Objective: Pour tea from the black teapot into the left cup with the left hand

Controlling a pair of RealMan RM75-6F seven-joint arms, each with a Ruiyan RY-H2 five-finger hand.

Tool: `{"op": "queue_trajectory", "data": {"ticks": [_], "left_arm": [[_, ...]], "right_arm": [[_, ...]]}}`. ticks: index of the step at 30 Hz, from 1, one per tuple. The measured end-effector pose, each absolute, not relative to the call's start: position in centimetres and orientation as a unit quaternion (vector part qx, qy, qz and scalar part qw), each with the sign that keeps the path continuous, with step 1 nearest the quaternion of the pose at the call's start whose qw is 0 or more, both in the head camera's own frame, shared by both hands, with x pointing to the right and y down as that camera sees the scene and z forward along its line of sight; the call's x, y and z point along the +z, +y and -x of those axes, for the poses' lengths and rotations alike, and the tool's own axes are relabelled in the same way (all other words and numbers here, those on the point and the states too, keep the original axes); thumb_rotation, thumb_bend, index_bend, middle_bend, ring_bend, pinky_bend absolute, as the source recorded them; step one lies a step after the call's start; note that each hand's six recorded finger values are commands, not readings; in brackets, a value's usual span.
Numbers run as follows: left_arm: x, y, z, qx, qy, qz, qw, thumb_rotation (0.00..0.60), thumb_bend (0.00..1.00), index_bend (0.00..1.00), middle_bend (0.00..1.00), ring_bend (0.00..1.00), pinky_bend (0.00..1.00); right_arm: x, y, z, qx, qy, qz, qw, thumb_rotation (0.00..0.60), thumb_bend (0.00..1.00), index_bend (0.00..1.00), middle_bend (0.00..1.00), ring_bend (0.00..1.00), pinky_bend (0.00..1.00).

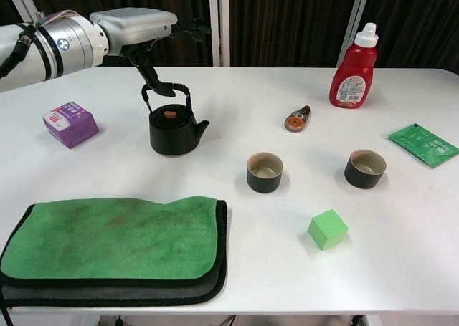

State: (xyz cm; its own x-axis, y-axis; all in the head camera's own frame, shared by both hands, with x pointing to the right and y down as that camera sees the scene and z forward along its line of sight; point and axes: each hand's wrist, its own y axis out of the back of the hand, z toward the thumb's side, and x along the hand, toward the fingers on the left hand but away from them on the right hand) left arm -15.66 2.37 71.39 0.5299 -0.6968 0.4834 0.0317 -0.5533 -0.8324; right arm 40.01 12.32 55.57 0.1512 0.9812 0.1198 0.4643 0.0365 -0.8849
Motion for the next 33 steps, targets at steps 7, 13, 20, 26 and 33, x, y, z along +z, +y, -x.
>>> {"op": "queue_trajectory", "data": {"ticks": [7, 13, 20, 26, 33], "left_arm": [[71.8, 1.8, 15.8, -0.447, 0.203, 0.777, 0.394, 0.6, 0.15, 0.05, 0.12, 0.06, 0.15], [72.0, 1.0, 16.0, -0.457, 0.196, 0.778, 0.384, 0.6, 0.15, 0.05, 0.12, 0.06, 0.15], [72.0, 0.4, 15.9, -0.462, 0.176, 0.779, 0.385, 0.6, 0.15, 0.05, 0.12, 0.06, 0.15], [72.0, -0.4, 16.0, -0.468, 0.174, 0.781, 0.375, 0.6, 0.16, 0.05, 0.12, 0.06, 0.15], [72.4, -0.7, 16.4, -0.478, 0.165, 0.78, 0.368, 0.6, 0.15, 0.05, 0.12, 0.06, 0.15]], "right_arm": [[56.0, 12.2, -39.6, 0.304, -0.572, 0.628, 0.432, 0.6, 0.36, 0.0, 0.0, 0.0, 0.0], [56.0, 12.2, -39.4, 0.304, -0.571, 0.626, 0.436, 0.6, 0.36, 0.0, 0.0, 0.0, 0.0], [56.0, 12.4, -39.0, 0.302, -0.563, 0.631, 0.44, 0.6, 0.36, 0.0, 0.0, 0.0, 0.0], [55.9, 12.5, -38.6, 0.299, -0.559, 0.634, 0.444, 0.6, 0.36, 0.0, 0.0, 0.0, 0.0], [56.1, 12.5, -38.6, 0.3, -0.558, 0.636, 0.441, 0.6, 0.36, 0.0, 0.0, 0.0, 0.0]]}}
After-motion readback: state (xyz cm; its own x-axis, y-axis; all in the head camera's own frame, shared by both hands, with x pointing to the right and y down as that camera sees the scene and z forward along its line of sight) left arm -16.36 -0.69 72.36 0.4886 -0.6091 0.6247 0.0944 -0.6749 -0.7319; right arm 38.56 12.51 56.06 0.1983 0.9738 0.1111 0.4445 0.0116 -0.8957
